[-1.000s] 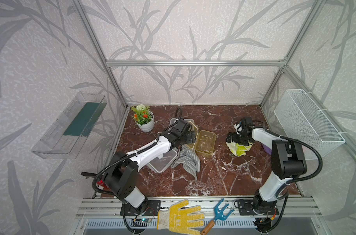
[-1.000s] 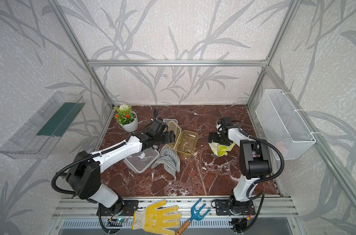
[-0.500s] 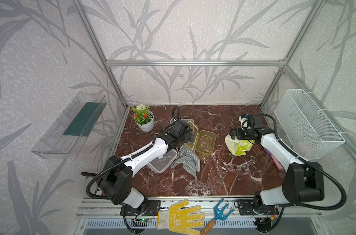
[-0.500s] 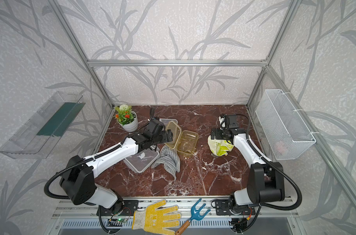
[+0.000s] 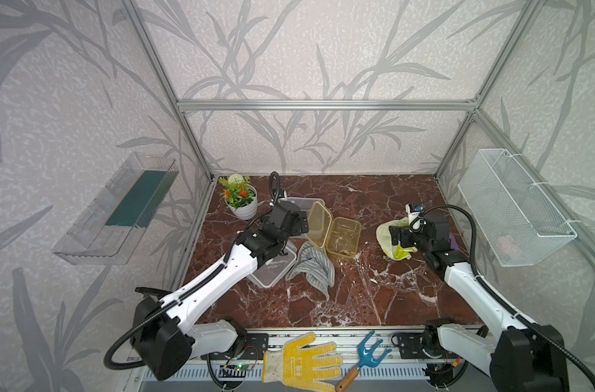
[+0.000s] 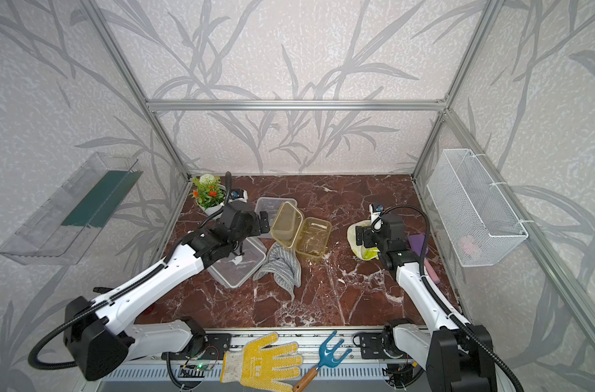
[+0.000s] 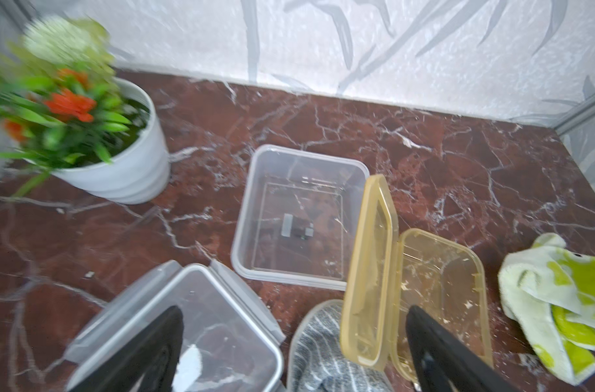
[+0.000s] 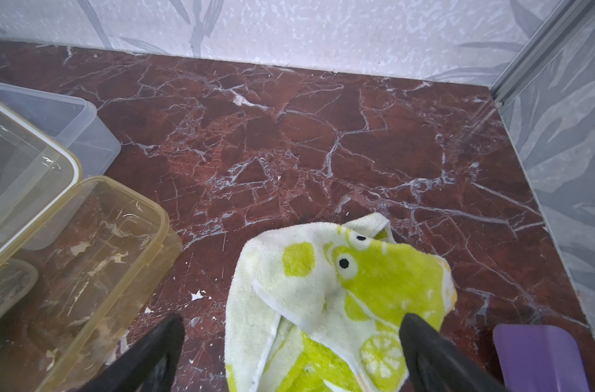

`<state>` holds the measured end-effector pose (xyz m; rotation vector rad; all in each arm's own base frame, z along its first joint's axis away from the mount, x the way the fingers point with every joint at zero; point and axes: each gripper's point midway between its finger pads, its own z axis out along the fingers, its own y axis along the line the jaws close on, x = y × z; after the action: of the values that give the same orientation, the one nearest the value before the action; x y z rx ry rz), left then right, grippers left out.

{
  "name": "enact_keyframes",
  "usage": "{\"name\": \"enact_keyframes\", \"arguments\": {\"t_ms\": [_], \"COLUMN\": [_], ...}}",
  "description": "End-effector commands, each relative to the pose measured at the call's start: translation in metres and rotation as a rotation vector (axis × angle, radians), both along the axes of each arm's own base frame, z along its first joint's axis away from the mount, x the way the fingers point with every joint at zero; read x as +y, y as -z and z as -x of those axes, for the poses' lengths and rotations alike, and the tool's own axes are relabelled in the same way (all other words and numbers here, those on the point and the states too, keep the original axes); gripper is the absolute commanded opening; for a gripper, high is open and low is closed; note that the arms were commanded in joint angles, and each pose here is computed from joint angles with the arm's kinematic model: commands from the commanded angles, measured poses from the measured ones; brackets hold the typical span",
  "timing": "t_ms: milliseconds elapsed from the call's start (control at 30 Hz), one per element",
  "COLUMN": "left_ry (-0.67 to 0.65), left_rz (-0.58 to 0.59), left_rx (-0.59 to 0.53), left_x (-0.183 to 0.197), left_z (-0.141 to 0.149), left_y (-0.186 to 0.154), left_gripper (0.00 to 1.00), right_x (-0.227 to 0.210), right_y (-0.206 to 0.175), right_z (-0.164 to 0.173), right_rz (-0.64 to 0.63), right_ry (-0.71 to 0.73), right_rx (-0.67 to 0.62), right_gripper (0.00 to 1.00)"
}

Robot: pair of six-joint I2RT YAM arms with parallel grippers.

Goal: Wipe the insides of the lunch boxes
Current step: Reset both arms

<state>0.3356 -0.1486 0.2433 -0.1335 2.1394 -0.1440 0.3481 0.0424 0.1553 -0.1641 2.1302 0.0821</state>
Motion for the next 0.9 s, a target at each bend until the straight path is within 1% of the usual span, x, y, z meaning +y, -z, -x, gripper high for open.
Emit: {"name": "enact_keyframes", "arguments": {"t_ms": [0,100,200,267,367,533,700,733,867], "left_ry": [-0.115,-0.182,-0.247,-0.293,-0.342,-0.392,-0.427,-0.432,-0.448], "left_rz": [-0.156,-0.214,-0.248,-0.267,-0.259,-0.261,-0.261,-0.259,-0.282], "left_rx": [-0.054,-0.07,-0.049,-0.038,-0.041,-0.061,-0.059,-0.057,-0.055], "left_x": [0.048,0.08,0.111,0.131,0.151,0.17,0.184,0.185,0.191], "left_z": [0.012,0.02,0.025,0.029,0.035,0.039,0.037,0.036,0.033], "left_y": [-0.01,-0.009,0.003,0.011,0.017,0.021,0.027,0.028,0.029], "left_gripper": [0.99,0.99,0.99,0.99,1.0,0.99,0.99,0.99,0.99], "right_x": [-0.004,-0.002,0.0,-0.002,-0.005,-0.006,-0.006,-0.006,-0.005], "right_y": [-0.012,-0.009,-0.003,0.005,0.014,0.022,0.034,0.033,0.047], "right_z": [-0.009,-0.009,-0.01,-0.011,-0.009,-0.01,-0.022,-0.026,-0.035], "right_rz": [0.021,0.005,0.008,0.021,0.037,0.052,0.066,0.068,0.073], "right_ry": [0.019,0.008,0.0,0.004,0.013,0.018,0.023,0.026,0.036], "right_rx": [-0.132,-0.195,-0.239,-0.231,-0.223,-0.237,-0.247,-0.267,-0.243], "right_gripper": [0.99,0.99,0.99,0.99,0.99,0.99,0.99,0.99,0.99]}}
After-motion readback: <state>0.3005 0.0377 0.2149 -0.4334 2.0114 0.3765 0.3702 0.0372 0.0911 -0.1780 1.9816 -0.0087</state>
